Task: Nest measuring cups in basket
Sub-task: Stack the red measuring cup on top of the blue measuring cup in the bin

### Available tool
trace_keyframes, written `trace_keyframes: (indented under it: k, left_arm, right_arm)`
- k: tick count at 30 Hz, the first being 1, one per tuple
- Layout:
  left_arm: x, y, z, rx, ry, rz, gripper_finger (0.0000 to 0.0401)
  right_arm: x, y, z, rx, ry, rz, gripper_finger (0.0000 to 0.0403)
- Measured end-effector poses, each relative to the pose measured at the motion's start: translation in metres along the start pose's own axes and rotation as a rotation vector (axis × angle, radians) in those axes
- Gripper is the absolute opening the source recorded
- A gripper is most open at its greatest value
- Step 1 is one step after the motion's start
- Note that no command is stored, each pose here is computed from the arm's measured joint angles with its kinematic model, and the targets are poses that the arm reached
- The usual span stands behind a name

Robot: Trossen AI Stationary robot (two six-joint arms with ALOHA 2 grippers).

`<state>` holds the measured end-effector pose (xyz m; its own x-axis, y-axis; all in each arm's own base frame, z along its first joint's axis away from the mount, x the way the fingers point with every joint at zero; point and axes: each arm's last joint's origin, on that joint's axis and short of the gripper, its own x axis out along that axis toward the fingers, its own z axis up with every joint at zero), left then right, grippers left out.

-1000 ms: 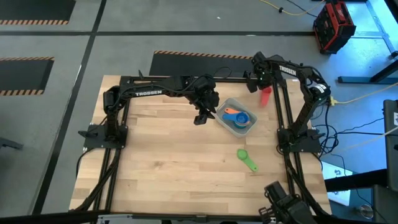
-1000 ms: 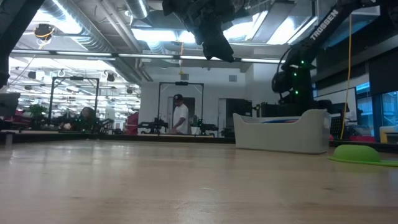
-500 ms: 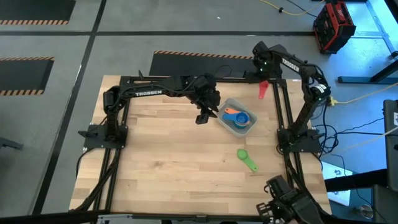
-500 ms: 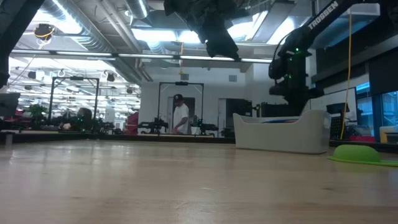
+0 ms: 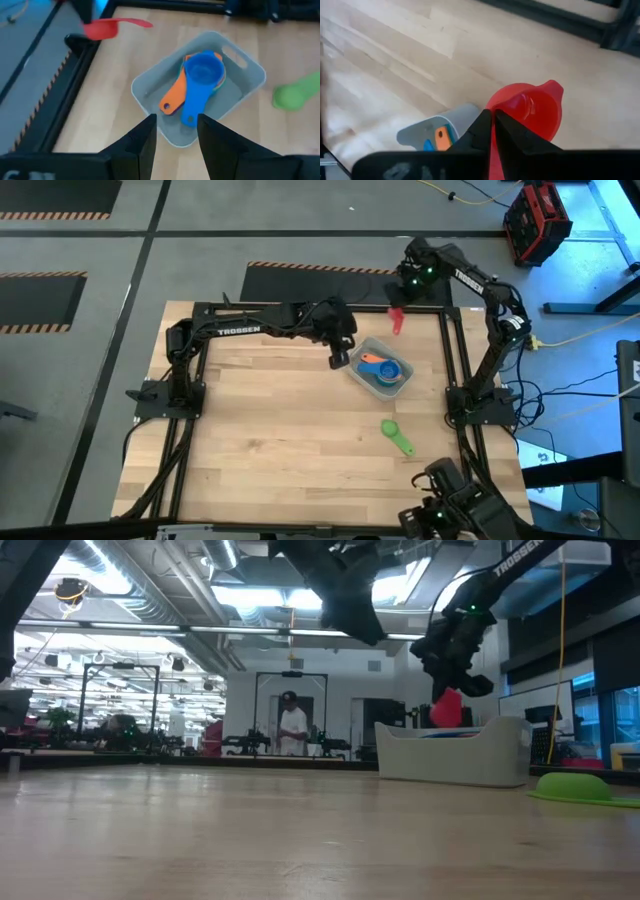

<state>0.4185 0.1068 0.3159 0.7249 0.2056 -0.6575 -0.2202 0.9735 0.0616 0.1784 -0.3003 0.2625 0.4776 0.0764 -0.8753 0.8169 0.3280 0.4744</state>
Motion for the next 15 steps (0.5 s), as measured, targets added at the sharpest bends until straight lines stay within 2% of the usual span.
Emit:
trace_keyframes:
  k: [4,8,11,15]
  left_arm:
    - [0.000,0.001,0.003,-0.146,-0.036,0.022,0.0134]
    - [0.000,0.003,0.008,-0.234,-0.083,0.022,0.0134]
    - [0.000,0.004,0.010,-0.242,-0.105,0.031,0.0134]
    - [-0.001,0.003,0.010,-0.215,-0.113,0.096,0.0134]
  right_arm:
    - [0.004,0.007,-0.001,0.024,0.006,0.004,0.0025]
    - [0.008,0.015,-0.001,0.071,-0.008,0.013,0.0025]
    - [0.012,0.024,0.001,0.103,-0.026,0.055,0.0025]
    - [0.016,0.037,0.003,0.130,-0.035,0.140,0.0025]
